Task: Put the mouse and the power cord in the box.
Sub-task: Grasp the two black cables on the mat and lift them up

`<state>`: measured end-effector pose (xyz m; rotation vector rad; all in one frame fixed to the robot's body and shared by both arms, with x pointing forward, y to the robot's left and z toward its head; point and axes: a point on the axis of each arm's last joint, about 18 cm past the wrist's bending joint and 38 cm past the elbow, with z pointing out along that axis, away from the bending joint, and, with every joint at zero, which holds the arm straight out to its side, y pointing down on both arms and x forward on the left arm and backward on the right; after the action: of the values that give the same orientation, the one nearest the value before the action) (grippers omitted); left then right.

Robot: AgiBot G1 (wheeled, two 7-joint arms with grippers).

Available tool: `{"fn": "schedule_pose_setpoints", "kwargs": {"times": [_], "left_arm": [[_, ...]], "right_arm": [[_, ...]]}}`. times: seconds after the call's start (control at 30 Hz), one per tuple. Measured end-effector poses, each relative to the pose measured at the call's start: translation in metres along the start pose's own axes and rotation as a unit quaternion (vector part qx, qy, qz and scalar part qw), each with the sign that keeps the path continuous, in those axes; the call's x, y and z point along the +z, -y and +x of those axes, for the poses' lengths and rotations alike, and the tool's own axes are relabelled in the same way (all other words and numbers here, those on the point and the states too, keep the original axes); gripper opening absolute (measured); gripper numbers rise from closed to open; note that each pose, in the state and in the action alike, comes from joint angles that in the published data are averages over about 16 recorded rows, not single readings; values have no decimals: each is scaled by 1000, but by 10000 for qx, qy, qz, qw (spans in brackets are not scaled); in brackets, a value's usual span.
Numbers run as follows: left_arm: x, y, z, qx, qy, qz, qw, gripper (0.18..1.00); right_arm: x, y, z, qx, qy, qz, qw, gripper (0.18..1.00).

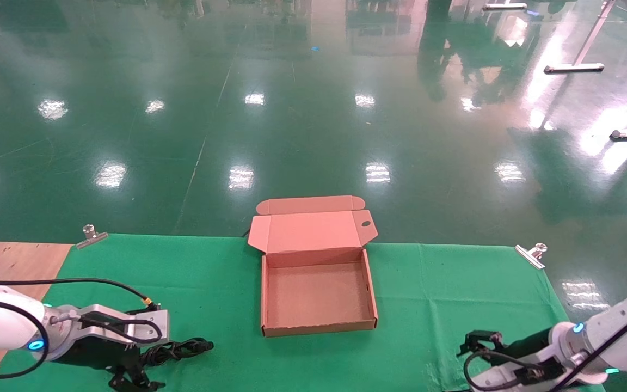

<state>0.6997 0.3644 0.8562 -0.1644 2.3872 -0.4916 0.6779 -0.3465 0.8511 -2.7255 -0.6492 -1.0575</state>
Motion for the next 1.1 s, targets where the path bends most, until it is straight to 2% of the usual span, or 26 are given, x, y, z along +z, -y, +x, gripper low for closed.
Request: {"fn": "schedule_pose_setpoints", "kwargs": {"times": [0.33, 0.8, 1.1], "left_arm": [[13, -8, -2, 23, 138, -216, 9997, 1001], [12, -17, -3, -15, 193, -300, 9994, 995], [10, -19, -3, -45, 178, -303, 9994, 952]], "right_arm": [[18, -6, 2, 12, 72, -34, 10000, 1001], [28, -7, 1, -86, 134, 19, 9999, 994], [27, -9, 4, -115, 96, 5, 9999, 938]]}}
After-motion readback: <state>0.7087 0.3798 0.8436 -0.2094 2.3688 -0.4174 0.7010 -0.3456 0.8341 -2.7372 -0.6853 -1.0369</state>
